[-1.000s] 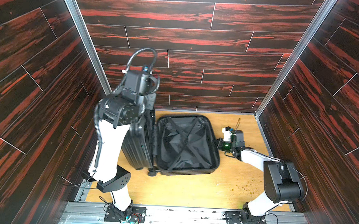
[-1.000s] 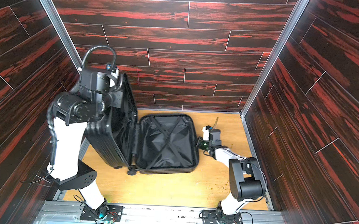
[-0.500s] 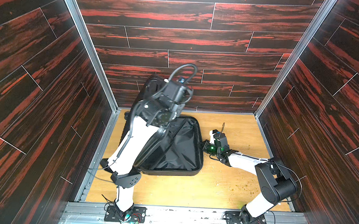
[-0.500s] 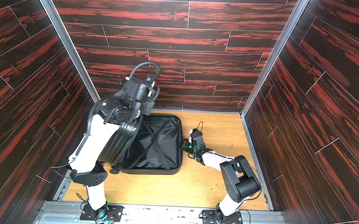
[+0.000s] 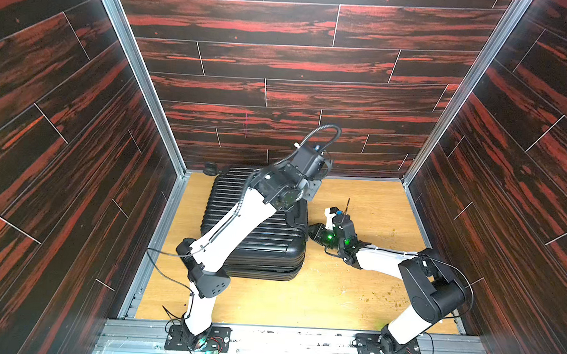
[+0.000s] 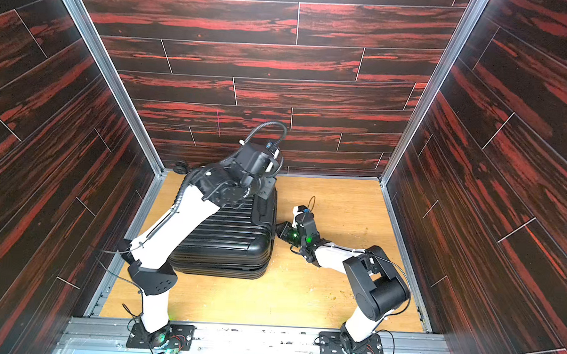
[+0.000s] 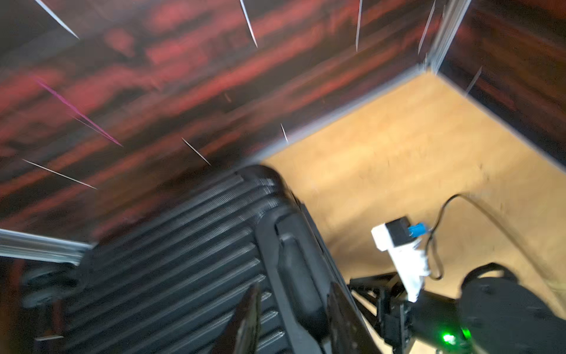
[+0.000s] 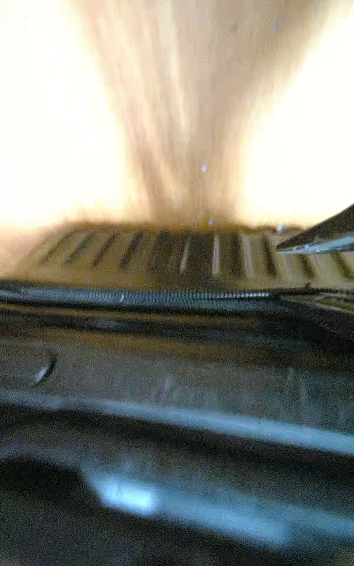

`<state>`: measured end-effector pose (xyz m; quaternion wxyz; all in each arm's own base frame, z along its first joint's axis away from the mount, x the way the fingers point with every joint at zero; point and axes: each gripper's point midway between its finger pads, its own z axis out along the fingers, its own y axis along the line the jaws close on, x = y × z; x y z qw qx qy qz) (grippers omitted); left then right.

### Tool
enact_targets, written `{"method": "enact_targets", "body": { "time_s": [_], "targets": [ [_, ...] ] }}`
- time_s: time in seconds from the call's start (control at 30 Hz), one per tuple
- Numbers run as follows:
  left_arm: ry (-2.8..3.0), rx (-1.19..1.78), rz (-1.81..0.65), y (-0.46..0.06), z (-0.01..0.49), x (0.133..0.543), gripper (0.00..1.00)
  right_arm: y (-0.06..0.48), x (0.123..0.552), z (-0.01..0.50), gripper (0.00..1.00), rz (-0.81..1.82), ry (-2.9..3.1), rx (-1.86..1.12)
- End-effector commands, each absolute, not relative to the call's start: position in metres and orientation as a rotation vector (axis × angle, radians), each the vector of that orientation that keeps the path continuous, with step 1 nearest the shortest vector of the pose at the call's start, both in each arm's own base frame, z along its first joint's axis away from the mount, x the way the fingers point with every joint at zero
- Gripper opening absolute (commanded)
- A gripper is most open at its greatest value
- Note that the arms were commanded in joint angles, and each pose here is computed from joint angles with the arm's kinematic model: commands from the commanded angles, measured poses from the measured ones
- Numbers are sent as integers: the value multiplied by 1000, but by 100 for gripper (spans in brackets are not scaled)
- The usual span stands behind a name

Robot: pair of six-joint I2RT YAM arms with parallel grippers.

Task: Close the suitcase zippers
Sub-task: Close the suitcase at the center of the board, then adjust the suitcase at the center of the board.

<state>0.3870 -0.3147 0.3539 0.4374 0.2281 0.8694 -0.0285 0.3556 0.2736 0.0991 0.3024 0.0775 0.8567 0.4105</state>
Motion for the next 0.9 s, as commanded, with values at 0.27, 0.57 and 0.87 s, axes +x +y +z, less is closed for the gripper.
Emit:
{"method": "enact_targets", "body": {
  "time_s": [0.27, 0.57, 0.87],
  "targets": [
    [2355, 469, -185, -317, 289, 386, 45, 322, 278, 72, 26, 1208, 2361, -123],
    [2462, 362, -45, -285, 247, 398, 54, 339, 274, 79, 27, 1160, 2310, -110],
    [2609, 439, -59, -273, 210, 361, 57, 251, 295, 76, 31, 832, 2327, 44]
  ]
}}
